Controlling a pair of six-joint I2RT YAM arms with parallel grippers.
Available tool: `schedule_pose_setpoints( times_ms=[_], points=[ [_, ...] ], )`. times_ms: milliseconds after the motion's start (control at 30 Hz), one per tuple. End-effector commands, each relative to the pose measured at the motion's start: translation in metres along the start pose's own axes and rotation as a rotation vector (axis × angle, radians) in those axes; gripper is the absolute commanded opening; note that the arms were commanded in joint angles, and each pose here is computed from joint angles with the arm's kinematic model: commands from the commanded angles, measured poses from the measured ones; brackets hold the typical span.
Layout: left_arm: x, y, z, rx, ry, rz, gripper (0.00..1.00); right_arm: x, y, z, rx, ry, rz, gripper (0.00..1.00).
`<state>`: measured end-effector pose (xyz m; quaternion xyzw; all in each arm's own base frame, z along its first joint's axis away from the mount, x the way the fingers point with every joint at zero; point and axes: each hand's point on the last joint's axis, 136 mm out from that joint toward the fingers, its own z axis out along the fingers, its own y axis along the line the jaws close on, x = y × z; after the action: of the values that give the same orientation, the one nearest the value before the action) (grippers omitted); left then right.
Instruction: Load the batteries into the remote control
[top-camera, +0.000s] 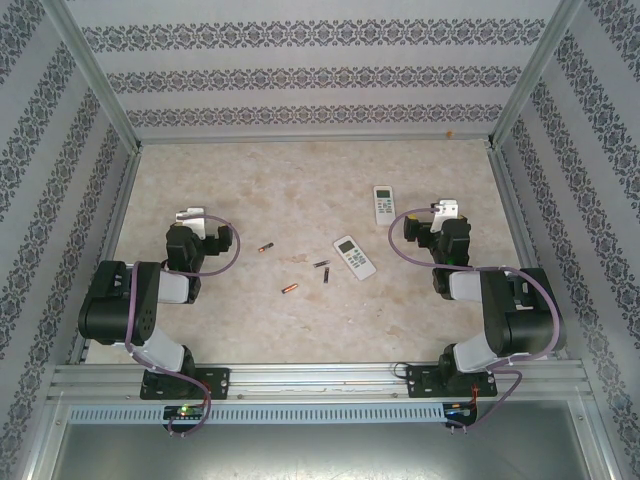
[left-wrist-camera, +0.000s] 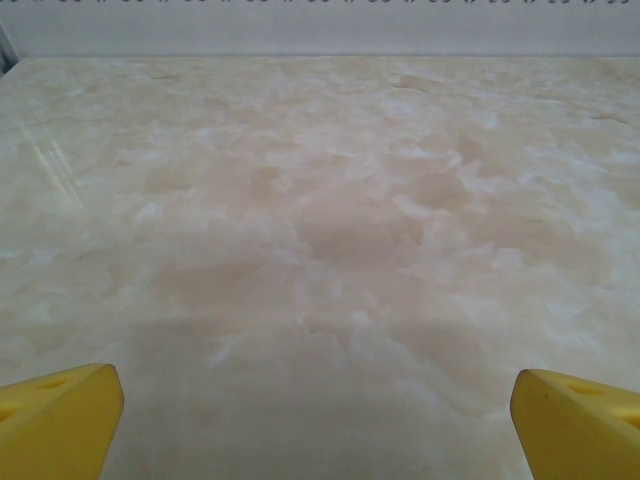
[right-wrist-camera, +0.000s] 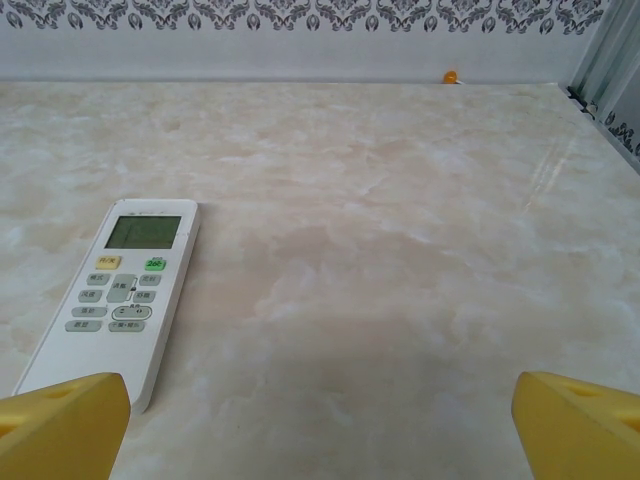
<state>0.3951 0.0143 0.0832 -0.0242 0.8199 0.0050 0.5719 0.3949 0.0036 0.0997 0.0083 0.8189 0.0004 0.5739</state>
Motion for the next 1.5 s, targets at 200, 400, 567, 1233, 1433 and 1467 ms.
schedule_pose_setpoints(
  times_ms=[200,400,567,1233,1433,1467],
  points=[
    [-0.074,-0.002,-0.062,-0.072,-0.193,-0.089,1.0,-0.048,0.016,-0.051,-0.027,0.103,0.276,0.97],
    [-0.124,-0.093,-0.114,0.35,-0.099,-0.49,1.0,-0.014,0.117,-0.084,-0.245,0.346,0.173,0.98],
    [-0.108,-0.187,-0.149,0.646,0.155,-0.272,1.0,0.03,0.156,-0.079,-0.317,0.537,-0.031,0.98],
    [-0.084,-0.176,-0.139,0.52,0.293,-0.175,1.0,0.131,0.189,-0.058,-0.279,0.96,-0.321,0.62],
    [-0.089,-0.19,-0.127,0.542,0.402,-0.392,0.98,0.087,0.218,-0.075,-0.427,0.834,-0.202,0.44],
    [-0.092,-0.199,-0.126,0.58,0.424,-0.429,0.97,0.07,0.23,-0.081,-0.493,0.79,-0.144,0.44]
  ],
)
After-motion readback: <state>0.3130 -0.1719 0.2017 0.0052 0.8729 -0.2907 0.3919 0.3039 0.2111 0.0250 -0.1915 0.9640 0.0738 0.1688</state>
